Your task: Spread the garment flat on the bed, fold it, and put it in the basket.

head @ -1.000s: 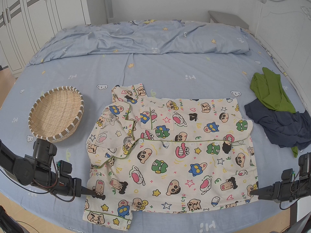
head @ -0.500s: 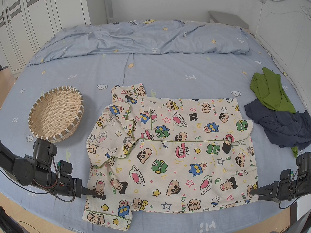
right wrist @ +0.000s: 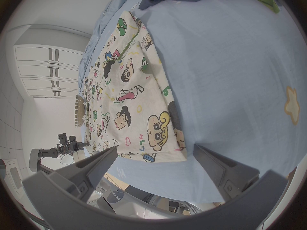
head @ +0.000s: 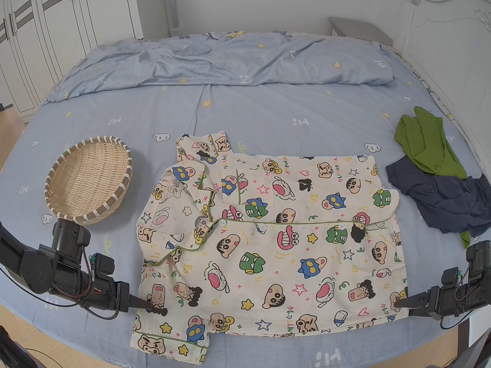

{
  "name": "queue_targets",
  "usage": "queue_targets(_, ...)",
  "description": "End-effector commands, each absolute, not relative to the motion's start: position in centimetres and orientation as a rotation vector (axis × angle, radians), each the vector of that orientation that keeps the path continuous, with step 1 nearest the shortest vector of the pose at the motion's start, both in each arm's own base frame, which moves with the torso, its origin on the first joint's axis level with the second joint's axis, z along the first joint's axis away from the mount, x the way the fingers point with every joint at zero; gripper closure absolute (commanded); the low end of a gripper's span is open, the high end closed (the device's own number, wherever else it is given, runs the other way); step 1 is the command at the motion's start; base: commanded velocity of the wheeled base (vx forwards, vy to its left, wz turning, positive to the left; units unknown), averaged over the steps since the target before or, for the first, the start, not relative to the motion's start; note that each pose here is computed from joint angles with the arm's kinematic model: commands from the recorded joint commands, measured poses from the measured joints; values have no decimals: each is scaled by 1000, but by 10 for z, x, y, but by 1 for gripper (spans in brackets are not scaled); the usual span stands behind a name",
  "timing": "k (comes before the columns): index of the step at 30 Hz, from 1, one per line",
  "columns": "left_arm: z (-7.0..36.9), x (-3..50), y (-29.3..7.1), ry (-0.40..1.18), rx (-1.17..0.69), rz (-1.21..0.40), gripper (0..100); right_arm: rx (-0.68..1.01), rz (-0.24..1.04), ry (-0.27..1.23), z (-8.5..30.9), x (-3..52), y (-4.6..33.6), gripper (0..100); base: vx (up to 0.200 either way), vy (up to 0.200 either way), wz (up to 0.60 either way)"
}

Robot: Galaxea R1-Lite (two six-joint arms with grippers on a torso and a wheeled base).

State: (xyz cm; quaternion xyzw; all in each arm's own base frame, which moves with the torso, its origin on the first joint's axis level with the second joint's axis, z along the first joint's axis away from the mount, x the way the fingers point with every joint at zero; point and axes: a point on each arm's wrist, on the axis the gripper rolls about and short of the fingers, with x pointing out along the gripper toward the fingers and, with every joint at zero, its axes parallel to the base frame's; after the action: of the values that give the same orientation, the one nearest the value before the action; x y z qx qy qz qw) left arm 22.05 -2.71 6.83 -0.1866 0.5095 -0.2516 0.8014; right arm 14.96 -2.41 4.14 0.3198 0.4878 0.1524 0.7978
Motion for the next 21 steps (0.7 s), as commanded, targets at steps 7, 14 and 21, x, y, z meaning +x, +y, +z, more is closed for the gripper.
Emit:
queue_targets(7,68,221,-27,1092,-401,-539,100,715,364,1070,36,157,-24,0,0,0,0)
queue_targets(14,68,220,-27,1092,-401,-539,100,724,358,1074,35,161,-26,100,0,0,0)
queue_targets(21,68,220,-27,1092,-401,-539,100,728,351,1070,35,161,-28,100,0,0,0)
